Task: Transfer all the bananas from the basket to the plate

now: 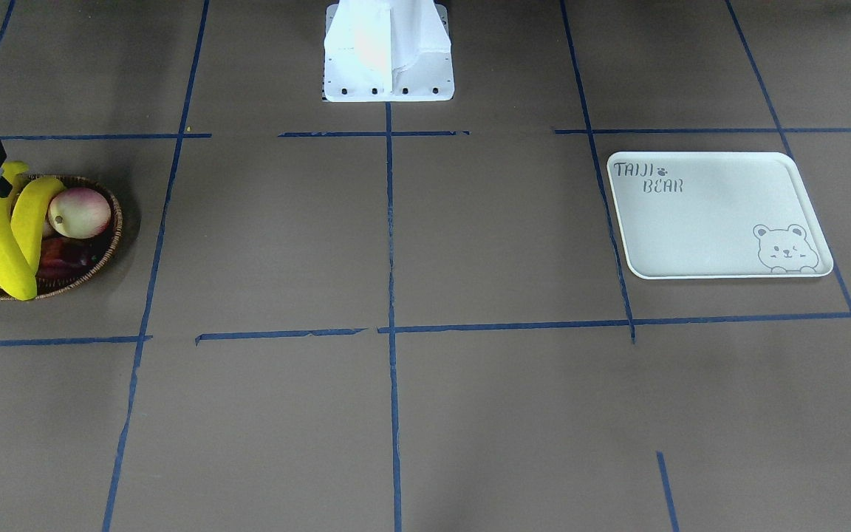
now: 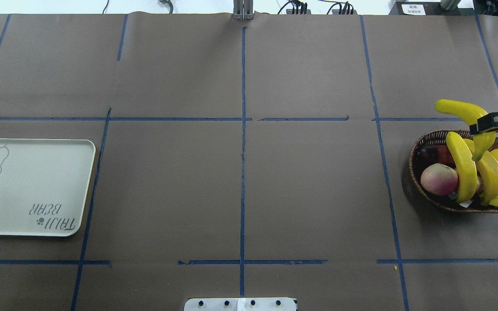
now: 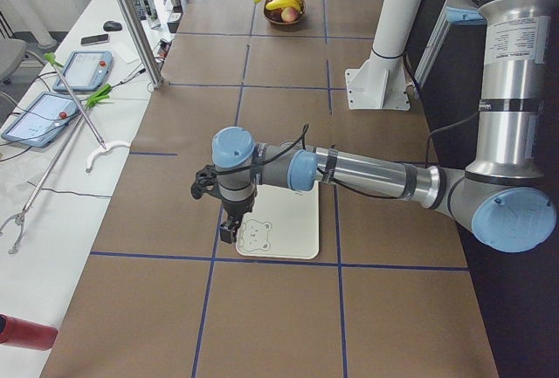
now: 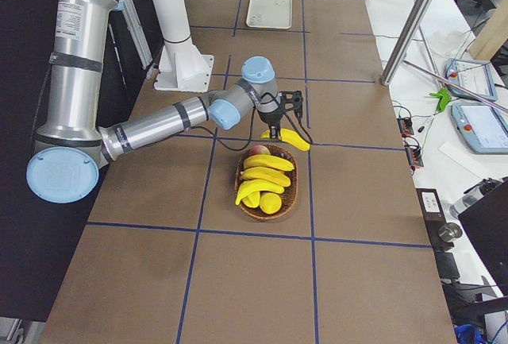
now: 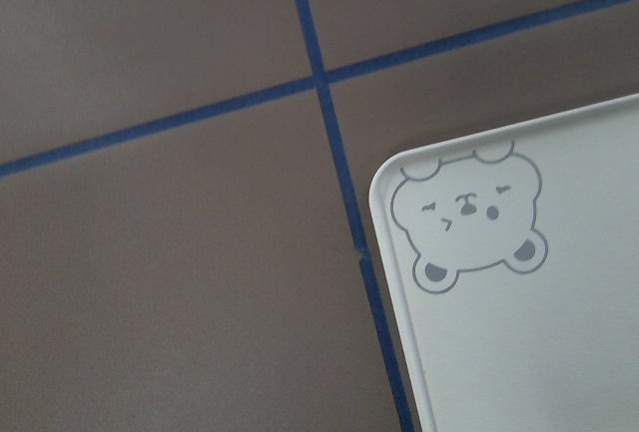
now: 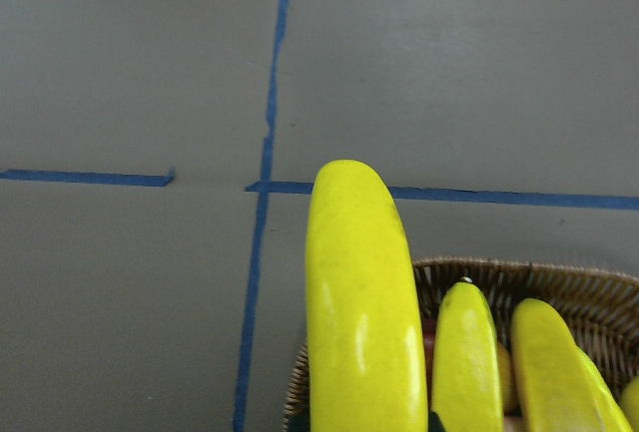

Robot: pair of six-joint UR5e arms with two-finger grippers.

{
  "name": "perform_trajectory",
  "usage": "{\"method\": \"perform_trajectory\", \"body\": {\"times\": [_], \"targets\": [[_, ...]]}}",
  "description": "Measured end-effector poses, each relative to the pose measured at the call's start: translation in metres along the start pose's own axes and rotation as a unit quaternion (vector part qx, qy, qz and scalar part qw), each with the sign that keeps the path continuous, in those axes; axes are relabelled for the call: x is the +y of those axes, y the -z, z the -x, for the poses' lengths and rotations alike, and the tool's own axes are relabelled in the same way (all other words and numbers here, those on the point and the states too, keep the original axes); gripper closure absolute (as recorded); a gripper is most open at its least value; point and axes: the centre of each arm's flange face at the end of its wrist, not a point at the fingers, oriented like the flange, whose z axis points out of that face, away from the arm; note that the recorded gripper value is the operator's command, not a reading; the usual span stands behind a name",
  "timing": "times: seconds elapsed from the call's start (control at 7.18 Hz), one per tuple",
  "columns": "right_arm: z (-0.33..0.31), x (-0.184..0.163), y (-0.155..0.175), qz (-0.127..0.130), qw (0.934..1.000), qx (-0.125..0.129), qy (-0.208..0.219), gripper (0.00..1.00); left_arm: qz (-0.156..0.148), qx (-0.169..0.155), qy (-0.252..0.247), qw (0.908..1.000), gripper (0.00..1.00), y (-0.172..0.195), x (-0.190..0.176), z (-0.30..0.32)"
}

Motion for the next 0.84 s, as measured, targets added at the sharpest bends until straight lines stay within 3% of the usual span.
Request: {"method": "perform_trajectory", "body": {"times": [0.14, 0.28, 0.56, 0.84], "targets": [[0.019, -0.008, 0.0, -0.003, 0.9996, -0.021, 0.02, 0.97, -0.015, 0.007, 0.002, 0.9999, 0.0, 0.005, -0.018, -0.01], [0.03, -0.011, -0.007, -0.003, 0.9985, -0.041, 0.036, 1.0, -0.027, 0.031, 0.037, 0.9985, 0.0, 0.007, -0.033, -0.027], [0.044, -0.018, -0.022, 0.017, 0.9946, -0.086, 0.055, 1.0, -0.05, 0.087, 0.104, 0.9895, 0.0, 0.005, -0.053, -0.069], [0.064, -0.027, -0.027, 0.022, 0.9917, -0.109, 0.065, 1.0, -0.062, 0.123, 0.148, 0.9794, 0.0, -0.003, -0.069, -0.122]]}}
